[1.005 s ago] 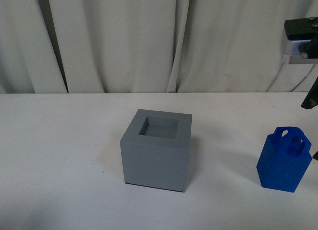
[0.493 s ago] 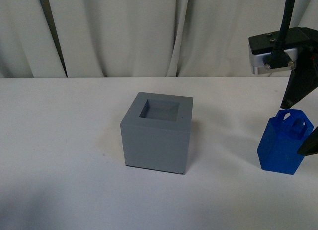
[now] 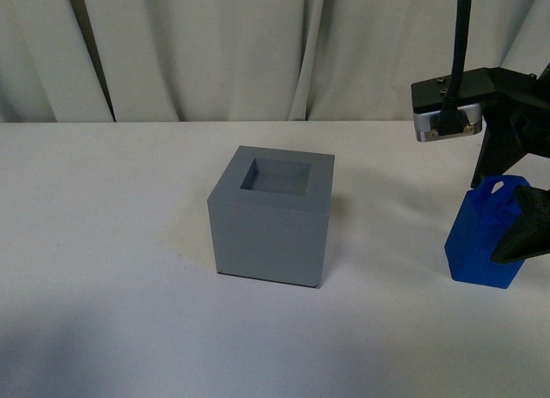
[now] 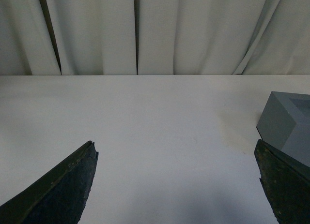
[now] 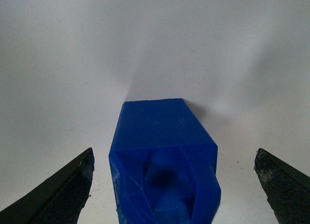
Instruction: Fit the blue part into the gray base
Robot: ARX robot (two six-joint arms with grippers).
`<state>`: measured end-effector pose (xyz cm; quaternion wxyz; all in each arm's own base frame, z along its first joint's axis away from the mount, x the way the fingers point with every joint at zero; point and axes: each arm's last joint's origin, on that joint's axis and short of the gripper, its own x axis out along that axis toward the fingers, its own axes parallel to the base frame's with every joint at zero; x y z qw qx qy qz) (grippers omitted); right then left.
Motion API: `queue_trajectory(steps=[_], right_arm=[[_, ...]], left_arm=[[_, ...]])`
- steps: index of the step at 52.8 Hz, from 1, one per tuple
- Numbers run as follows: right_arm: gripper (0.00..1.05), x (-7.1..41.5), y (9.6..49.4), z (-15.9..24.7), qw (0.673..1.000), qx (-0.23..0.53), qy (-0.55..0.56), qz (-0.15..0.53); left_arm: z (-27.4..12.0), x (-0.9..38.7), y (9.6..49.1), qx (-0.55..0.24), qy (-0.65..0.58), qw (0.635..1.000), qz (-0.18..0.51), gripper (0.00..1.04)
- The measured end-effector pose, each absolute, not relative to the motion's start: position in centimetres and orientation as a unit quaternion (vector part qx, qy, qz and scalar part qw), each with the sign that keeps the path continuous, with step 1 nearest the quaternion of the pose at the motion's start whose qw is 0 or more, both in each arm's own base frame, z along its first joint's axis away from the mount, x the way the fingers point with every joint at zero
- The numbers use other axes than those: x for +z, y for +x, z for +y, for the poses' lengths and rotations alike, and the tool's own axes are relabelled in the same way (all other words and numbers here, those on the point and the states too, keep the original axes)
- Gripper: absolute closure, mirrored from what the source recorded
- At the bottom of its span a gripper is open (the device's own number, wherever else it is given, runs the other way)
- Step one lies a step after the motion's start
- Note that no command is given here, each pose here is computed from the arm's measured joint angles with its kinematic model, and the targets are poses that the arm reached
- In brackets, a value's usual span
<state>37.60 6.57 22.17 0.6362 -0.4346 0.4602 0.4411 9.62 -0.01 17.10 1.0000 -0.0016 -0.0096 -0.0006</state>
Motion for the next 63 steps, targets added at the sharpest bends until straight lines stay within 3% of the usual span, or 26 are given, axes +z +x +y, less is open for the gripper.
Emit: queue_trajectory(steps=[17, 24, 33, 51, 63], right_arm=[[0.09, 21.5, 38.1, 7.4, 0.631, 0.445, -0.435, 0.464], [0.26, 21.5, 38.1, 7.4, 0.631, 0.443, -0.436, 0.465], [0.57, 21.7, 38.2, 7.1, 0.632, 0.440, -0.435, 0.466], [0.57, 26.5, 38.4, 8.2, 0.665, 0.461, -0.415, 0.416], [0.57, 29.8, 37.1, 12.0, 0.677, 0.481, -0.420, 0.365]], left_arm=[[0.0, 17.1, 9.6, -0.001, -0.002, 1.000, -0.010, 0.06], [0.0, 17.1, 9.6, -0.001, -0.002, 1.000, -0.010, 0.06], [0.0, 17.1, 9.6, -0.001, -0.002, 1.000, -0.010, 0.06], [0.0, 17.1, 9.6, -0.001, -0.002, 1.000, -0.010, 0.06], [0.0, 17.1, 9.6, -0.001, -0.002, 1.000, -0.010, 0.06]])
